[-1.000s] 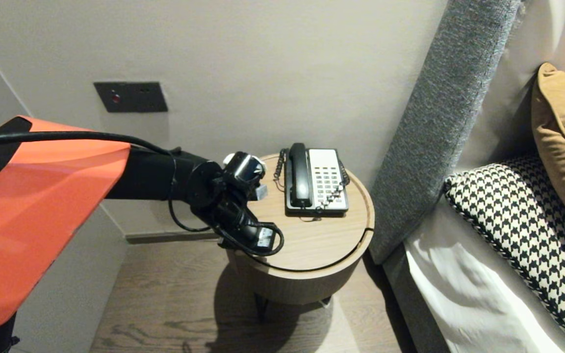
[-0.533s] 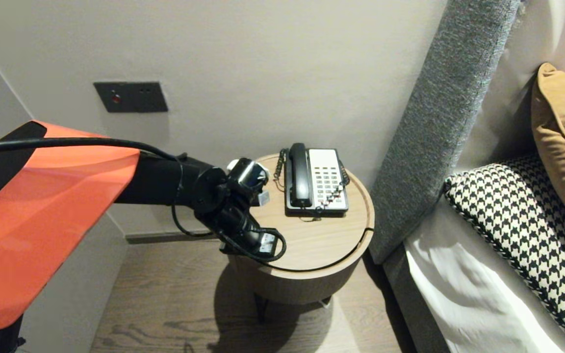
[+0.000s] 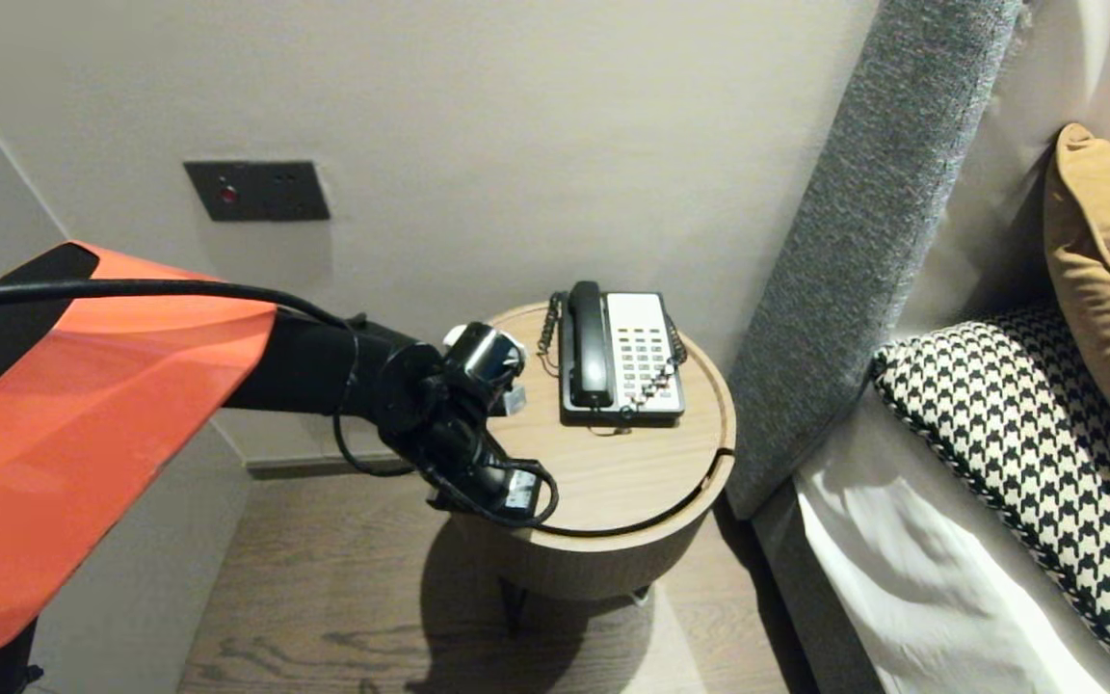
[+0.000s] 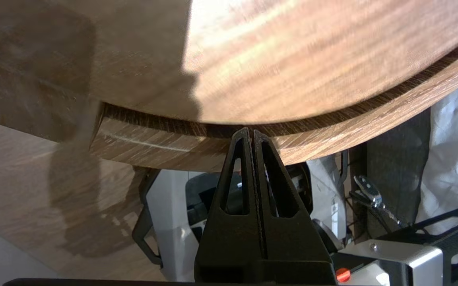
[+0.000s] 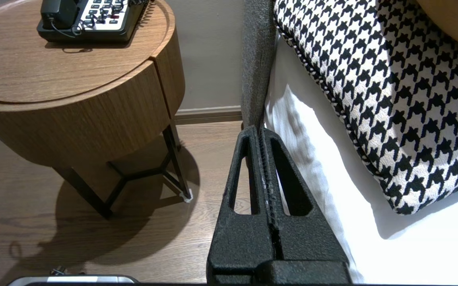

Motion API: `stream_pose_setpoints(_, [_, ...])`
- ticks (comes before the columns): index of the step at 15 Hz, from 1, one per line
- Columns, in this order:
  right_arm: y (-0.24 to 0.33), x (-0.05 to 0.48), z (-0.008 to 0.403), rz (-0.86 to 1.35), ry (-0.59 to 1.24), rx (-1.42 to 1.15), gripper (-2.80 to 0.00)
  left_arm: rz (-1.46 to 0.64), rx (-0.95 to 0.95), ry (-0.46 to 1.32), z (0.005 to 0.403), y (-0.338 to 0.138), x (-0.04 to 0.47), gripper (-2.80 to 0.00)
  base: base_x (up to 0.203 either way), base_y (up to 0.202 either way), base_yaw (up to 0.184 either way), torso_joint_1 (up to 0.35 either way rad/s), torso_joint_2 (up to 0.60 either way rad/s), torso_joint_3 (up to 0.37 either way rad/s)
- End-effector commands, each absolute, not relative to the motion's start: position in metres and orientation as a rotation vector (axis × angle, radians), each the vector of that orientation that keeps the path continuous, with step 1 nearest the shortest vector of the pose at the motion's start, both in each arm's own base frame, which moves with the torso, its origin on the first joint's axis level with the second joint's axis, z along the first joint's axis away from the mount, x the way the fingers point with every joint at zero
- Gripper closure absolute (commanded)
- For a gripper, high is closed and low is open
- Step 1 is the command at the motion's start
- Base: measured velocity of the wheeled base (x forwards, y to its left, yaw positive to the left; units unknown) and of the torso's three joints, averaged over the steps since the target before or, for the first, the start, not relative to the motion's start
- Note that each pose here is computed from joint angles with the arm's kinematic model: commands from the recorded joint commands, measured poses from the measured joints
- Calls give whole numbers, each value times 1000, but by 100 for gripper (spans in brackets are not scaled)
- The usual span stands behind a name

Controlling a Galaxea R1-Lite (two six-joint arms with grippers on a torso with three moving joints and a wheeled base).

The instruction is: Open the nightstand drawer

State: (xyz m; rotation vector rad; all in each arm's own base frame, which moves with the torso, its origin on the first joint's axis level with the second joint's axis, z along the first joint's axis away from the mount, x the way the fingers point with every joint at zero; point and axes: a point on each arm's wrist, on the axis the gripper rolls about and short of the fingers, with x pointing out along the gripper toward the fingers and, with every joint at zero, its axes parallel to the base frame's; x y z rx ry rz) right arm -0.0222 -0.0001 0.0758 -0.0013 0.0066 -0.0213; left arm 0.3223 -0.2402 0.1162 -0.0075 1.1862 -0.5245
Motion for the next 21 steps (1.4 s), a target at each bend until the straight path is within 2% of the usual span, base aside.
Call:
stream_pose_setpoints(1, [0,-22,75,-21,8,-2,0,-522,-5,1197,116,-238,319,0,0,0,0,0,0,0])
stream_pose_setpoints(14, [0,-22,75,-21,8,-2,0,-577,47,1252,104,-228,265,0,0,0,0,0,0,0])
stream_pose_setpoints(21, [0,-22,75,-21,9,-2,0,-605,84,1273,73,-224,235,0,0,0,0,0,0,0])
